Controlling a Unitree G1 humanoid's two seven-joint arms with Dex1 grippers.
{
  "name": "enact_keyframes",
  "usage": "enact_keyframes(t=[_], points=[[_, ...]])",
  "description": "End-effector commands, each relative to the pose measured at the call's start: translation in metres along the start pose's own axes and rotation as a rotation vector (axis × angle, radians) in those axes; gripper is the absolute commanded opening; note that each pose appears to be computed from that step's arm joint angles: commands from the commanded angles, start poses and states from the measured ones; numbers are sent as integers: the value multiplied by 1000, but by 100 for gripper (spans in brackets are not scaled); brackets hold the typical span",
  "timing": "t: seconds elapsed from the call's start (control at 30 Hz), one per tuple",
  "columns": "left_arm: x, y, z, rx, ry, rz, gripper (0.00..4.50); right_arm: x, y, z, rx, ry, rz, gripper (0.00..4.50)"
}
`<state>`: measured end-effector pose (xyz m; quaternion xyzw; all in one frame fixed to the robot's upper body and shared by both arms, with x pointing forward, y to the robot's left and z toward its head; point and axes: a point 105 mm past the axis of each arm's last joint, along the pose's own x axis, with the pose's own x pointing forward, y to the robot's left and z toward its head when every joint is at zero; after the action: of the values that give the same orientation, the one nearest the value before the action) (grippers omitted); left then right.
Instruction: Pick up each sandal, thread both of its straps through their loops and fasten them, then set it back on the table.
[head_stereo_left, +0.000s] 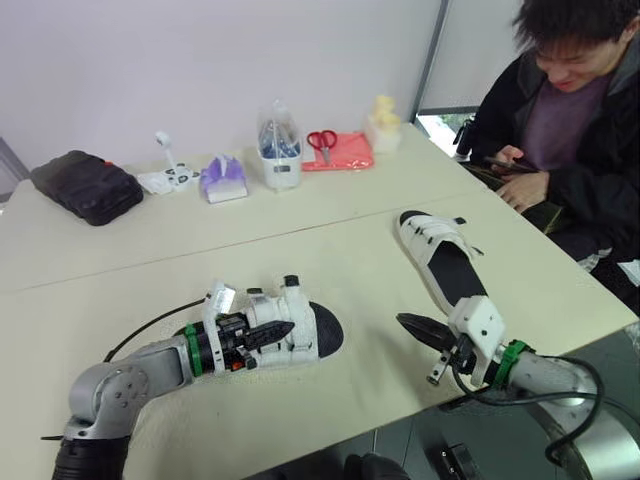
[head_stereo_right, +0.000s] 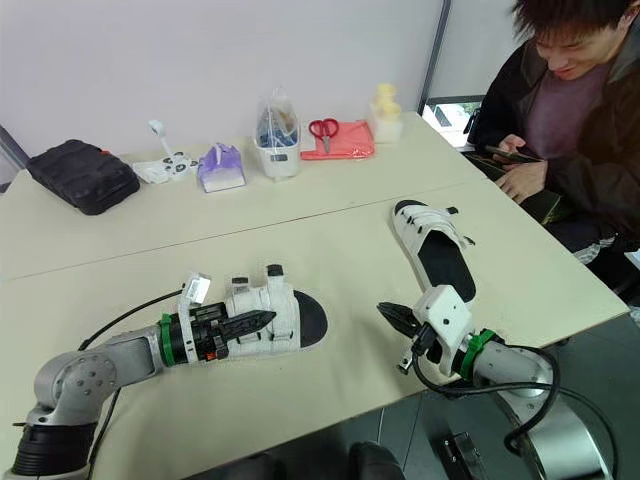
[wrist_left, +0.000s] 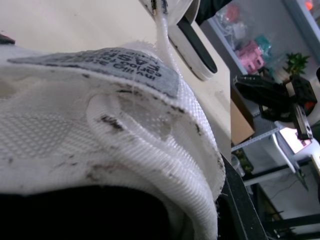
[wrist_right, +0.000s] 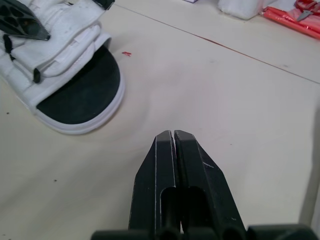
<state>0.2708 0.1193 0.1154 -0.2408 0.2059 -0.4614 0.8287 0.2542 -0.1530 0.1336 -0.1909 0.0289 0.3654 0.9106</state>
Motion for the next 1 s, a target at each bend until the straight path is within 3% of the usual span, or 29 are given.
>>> enact_keyframes(t=[0.03,0.17,0.2,0.27,0.37,0.43,0.6,0.8,0.9,1.0], points=[[20,-14,35,52,-136,-36,6,0,-8,24,19,-84,-45,0],[57,-8,88,35,-371,64,6,8,-21,41,100,-165,-89,0],[68,-2,104,-49,-447,106,6,13,-21,45,108,-182,-85,0],[82,6,120,-159,-531,163,6,19,-21,50,110,-198,-75,0],[87,20,135,-190,-640,283,6,23,-20,56,103,-215,-73,0],[88,37,141,-172,-724,413,6,26,-22,61,97,-233,-86,0],[79,87,144,-312,-899,608,6,32,-22,77,108,-285,-86,0],[71,110,142,-404,-974,665,6,33,-21,82,104,-292,-72,0],[66,117,139,-416,-972,685,119,35,-21,82,102,-286,-68,0],[62,123,131,-457,-971,706,272,35,-18,79,106,-279,-60,0]])
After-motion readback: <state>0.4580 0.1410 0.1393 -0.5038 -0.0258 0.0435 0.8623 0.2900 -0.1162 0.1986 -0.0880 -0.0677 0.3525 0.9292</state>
